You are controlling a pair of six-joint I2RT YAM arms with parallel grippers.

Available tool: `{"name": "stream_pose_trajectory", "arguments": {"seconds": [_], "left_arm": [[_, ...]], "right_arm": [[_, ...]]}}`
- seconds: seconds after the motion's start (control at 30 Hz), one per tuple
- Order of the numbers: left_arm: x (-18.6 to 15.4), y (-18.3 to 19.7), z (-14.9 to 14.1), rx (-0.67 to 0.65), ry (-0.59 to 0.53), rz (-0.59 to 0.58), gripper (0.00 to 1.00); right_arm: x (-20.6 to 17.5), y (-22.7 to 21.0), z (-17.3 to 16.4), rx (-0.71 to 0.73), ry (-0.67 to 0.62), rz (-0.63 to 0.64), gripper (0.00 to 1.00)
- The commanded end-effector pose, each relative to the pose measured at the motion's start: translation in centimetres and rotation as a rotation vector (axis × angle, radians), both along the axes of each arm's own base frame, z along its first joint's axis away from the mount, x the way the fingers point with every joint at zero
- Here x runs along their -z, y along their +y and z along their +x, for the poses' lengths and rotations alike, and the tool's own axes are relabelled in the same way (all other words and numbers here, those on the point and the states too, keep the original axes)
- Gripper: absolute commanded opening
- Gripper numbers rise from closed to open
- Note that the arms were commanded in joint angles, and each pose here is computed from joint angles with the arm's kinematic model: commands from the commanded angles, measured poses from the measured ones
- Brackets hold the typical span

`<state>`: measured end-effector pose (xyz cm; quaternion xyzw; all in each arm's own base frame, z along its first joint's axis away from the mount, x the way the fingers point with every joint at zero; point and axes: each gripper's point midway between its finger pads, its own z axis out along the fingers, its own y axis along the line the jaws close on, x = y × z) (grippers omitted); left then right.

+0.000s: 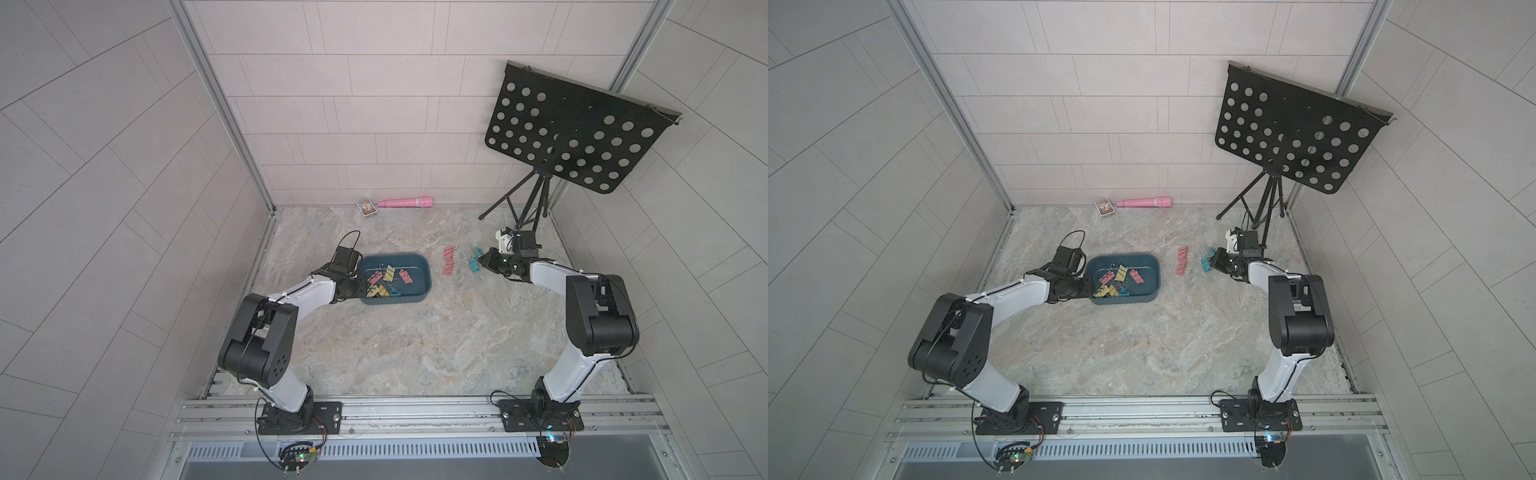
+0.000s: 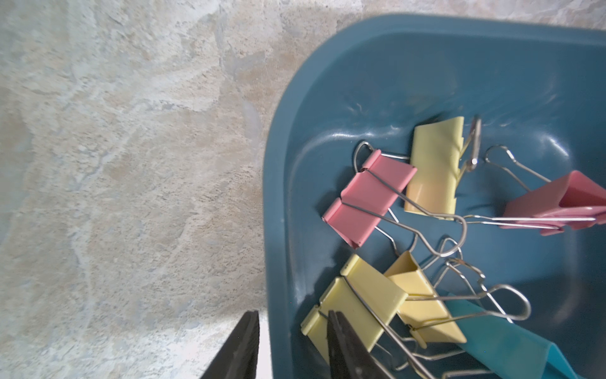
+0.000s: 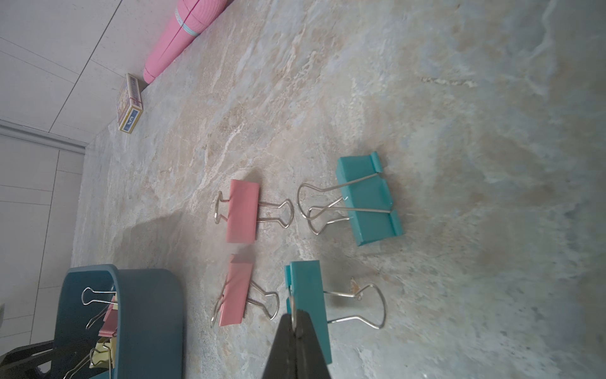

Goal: Take out the binder clips from the storage box
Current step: Place the binder clip at the center of the board.

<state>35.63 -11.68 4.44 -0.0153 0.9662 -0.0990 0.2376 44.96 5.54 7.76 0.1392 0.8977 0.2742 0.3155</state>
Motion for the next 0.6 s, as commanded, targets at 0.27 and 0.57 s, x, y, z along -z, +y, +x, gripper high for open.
{"name": "stream_pose_trajectory", "arguments": {"seconds": [0.27,0.57], "left_arm": [[0.2,0.4,-0.4,-0.004,0.014,0.010,0.42],[0.3,0.5,-0.4,-0.006,0.018,0.012,0.42]], "right_arm": [[1.7,-0.6,0.1,0.025,0.018,0.025,0.00],[2.4,-1.1,0.1,0.034,0.031,0.035,0.00]]}}
